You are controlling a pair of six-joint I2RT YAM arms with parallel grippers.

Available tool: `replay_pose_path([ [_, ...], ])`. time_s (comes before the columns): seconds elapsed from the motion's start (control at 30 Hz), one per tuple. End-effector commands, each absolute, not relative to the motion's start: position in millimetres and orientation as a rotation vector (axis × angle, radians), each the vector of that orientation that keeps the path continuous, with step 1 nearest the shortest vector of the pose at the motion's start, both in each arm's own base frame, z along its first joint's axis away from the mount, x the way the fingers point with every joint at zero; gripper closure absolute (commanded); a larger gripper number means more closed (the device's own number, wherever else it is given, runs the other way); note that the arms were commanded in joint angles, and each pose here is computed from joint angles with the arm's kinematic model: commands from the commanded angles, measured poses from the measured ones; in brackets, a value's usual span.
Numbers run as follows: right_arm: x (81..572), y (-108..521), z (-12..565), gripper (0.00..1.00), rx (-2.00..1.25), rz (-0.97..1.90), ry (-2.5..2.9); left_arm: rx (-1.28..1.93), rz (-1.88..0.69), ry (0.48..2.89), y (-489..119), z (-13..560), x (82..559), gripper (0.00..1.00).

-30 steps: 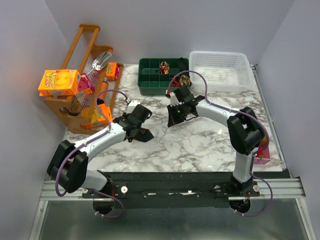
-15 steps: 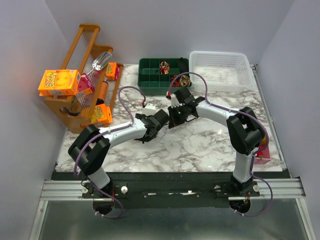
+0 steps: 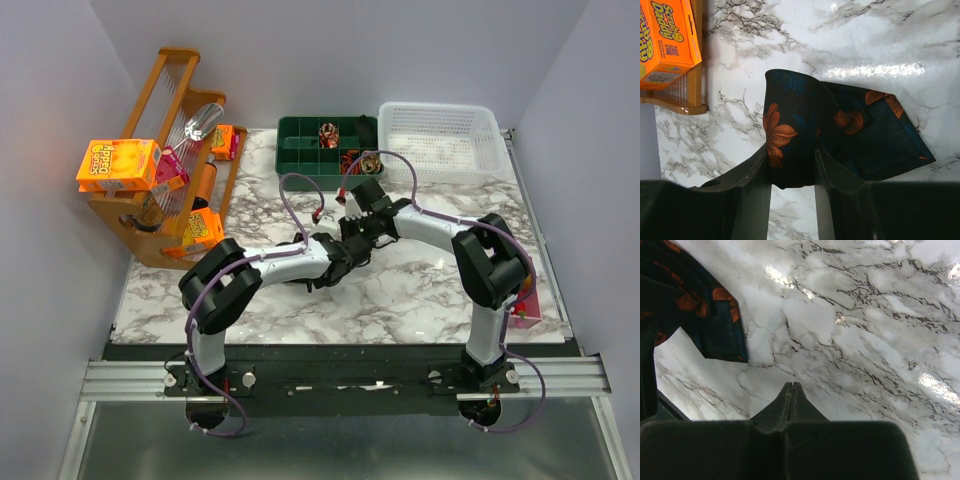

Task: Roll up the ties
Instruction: Roll the tie at the center of the board.

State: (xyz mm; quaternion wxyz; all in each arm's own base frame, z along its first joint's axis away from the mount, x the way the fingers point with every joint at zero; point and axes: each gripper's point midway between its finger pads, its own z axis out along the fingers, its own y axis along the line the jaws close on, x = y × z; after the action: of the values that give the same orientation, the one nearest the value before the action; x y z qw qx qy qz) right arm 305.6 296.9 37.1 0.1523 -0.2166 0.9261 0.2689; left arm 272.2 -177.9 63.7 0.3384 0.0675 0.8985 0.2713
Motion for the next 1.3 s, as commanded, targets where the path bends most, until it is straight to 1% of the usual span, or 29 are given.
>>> replay_pose_path([
  [0.0,306.9,297.2,32.9,0.99,-0.592,0.822,2.657,0.139,0.728,2.328,-181.8,57.2,268.2,0.65],
  [0.17,308.6,294.3,33.3,0.99,-0.574,0.829,2.656,0.131,0.794,2.277,-168.1,70.4,267.7,0.66],
  [0.23,309.9,293.2,34.7,0.99,-0.567,0.831,2.654,0.133,0.833,2.268,-158.3,78.2,266.0,0.68],
  [0.53,311.7,289.1,36.7,0.99,-0.552,0.835,2.650,0.140,1.071,2.209,-115.8,87.9,251.7,0.67],
  [0.67,310.5,287.2,34.6,0.99,-0.548,0.835,2.657,0.147,1.124,2.194,-114.2,83.5,252.1,0.66],
  [0.8,310.5,285.8,32.9,0.99,-0.541,0.839,2.662,0.187,1.169,2.199,-122.4,67.3,255.7,0.66],
  [0.93,310.2,284.7,32.2,0.99,-0.537,0.841,2.666,0.216,1.162,2.198,-131.4,63.7,257.7,0.65],
  [0.97,309.8,284.8,32.8,0.99,-0.538,0.843,2.666,0.223,1.151,2.208,-133.1,63.0,257.4,0.61],
  [1.0,309.6,284.3,32.2,0.99,-0.539,0.840,2.666,0.253,1.140,2.222,-135.1,64.8,256.3,0.54],
  [1.07,309.2,284.4,32.0,0.99,-0.540,0.842,2.666,0.266,1.084,2.240,-143.6,61.4,257.5,0.46],
  [1.1,309.2,284.4,32.0,0.99,-0.540,0.842,2.666,0.268,1.059,2.252,-145.5,61.7,256.8,0.41],
  [1.23,309.3,285.5,31.1,0.99,-0.542,0.850,2.668,0.321,0.909,2.349,-167.2,45.4,253.6,0.34],
  [1.27,309.3,285.5,31.1,0.99,-0.542,0.850,2.668,0.319,0.882,2.366,-170.4,43.7,252.2,0.34],
])
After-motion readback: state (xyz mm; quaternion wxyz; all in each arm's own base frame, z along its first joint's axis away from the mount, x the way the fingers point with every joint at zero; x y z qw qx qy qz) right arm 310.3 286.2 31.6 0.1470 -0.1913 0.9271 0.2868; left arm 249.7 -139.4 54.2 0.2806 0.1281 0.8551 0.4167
